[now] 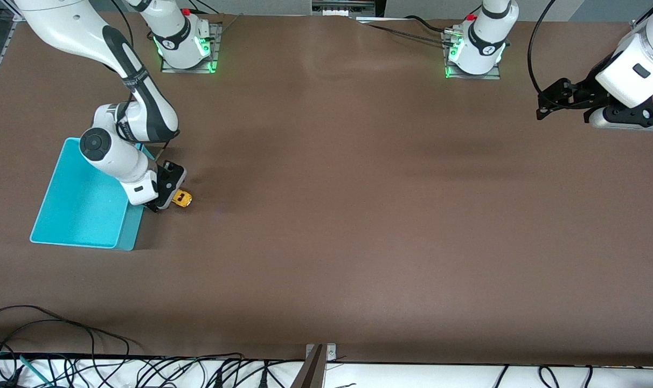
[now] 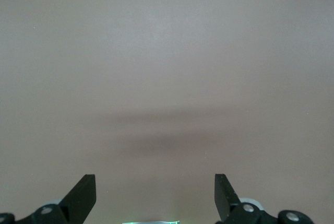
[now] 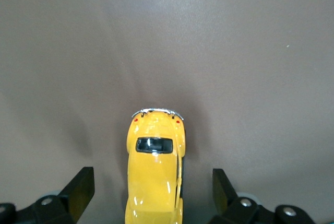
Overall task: Wind up and store yellow beetle car
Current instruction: 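Lower the right gripper and close it on the yellow car, then lift the car with the right gripper and lower it into the box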
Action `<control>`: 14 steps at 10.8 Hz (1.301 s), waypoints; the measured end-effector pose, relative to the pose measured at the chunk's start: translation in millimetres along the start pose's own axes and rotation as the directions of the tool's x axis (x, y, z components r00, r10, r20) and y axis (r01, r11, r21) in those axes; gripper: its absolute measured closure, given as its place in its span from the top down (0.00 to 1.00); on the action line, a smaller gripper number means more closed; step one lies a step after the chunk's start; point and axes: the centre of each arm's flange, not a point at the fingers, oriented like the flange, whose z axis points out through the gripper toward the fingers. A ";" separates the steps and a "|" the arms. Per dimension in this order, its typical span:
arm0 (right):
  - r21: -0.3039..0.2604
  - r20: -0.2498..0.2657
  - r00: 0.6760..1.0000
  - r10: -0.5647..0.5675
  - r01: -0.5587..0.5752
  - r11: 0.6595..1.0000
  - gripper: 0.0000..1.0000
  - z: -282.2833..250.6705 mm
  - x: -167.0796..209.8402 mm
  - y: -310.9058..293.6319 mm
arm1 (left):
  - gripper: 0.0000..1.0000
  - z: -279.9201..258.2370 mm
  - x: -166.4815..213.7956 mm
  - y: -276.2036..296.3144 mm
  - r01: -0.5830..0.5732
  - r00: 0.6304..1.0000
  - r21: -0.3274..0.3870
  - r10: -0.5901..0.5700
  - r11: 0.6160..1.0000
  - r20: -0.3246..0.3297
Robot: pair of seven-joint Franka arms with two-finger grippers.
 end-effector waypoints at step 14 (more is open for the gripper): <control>0.024 0.041 0.998 -0.055 0.054 0.998 0.45 -110.7 -1.3 -1.2 | 1.00 -0.1 0.0 -0.1 0.000 1.000 0.000 0.000 1.000 0.000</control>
